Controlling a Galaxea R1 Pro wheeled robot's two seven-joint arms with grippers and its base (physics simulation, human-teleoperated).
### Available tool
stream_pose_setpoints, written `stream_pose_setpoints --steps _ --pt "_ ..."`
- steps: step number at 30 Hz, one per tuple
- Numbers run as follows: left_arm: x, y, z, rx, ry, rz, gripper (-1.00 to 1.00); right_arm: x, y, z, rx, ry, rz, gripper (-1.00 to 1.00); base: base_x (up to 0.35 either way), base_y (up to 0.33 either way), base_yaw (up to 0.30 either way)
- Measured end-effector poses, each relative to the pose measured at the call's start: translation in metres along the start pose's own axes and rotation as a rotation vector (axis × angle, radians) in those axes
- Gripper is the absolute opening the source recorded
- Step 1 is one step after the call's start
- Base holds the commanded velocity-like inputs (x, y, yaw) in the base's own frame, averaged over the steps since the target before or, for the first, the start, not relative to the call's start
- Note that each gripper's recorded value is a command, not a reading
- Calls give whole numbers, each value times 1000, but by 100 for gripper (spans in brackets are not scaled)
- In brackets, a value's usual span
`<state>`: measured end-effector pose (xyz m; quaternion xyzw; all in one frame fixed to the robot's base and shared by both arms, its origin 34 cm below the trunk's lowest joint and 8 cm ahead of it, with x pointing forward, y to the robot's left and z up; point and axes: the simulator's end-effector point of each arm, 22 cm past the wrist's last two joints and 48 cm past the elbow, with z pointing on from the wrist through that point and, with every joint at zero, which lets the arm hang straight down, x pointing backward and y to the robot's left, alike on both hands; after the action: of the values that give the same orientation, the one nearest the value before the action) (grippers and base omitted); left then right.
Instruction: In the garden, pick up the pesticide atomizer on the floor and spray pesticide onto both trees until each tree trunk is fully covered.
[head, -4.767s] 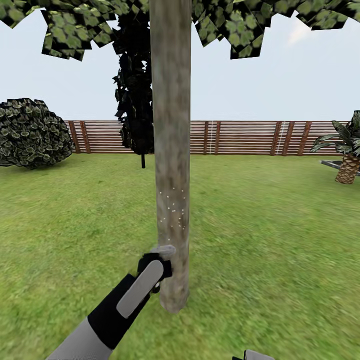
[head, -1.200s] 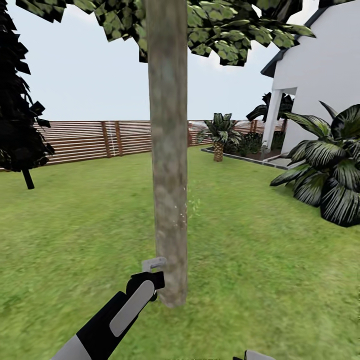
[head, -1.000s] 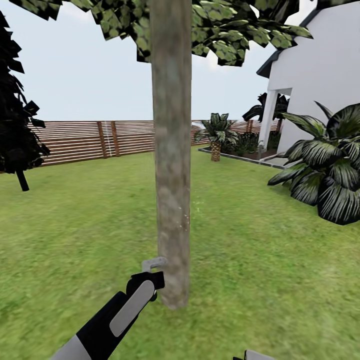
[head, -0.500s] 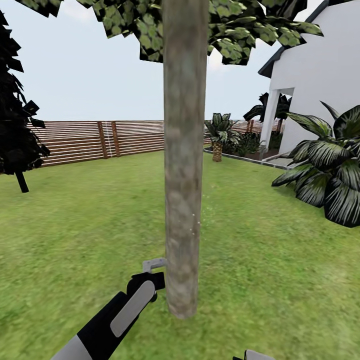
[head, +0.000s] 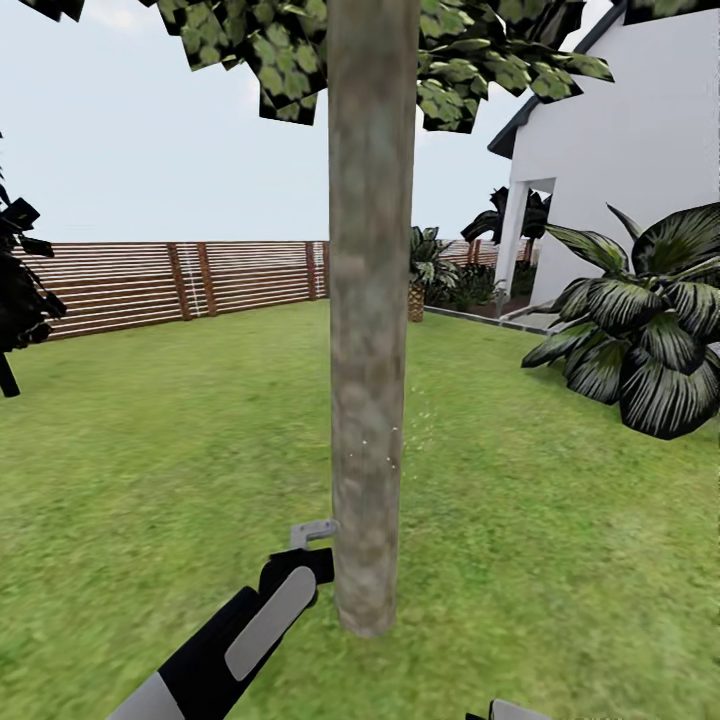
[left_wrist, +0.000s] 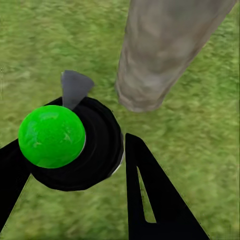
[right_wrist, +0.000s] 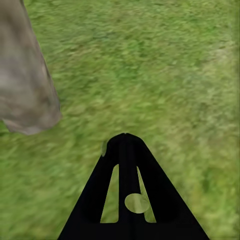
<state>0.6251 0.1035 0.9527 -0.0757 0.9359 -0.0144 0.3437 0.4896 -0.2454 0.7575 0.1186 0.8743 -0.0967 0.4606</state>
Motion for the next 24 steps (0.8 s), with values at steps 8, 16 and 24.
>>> stream_pose_setpoints --steps 8,16,24 --pt "-46 -12 -67 -112 -61 140 -100 1 0 0 1 1 0 -100 0 7 -4" --pt "-134 -60 -137 -34 -125 174 -100 2 -1 0 2 6 0 -100 0 0 0" --pt "-190 -79 -173 17 -206 172 -100 10 -2 -2 4 21 -7 -100 0 0 0"
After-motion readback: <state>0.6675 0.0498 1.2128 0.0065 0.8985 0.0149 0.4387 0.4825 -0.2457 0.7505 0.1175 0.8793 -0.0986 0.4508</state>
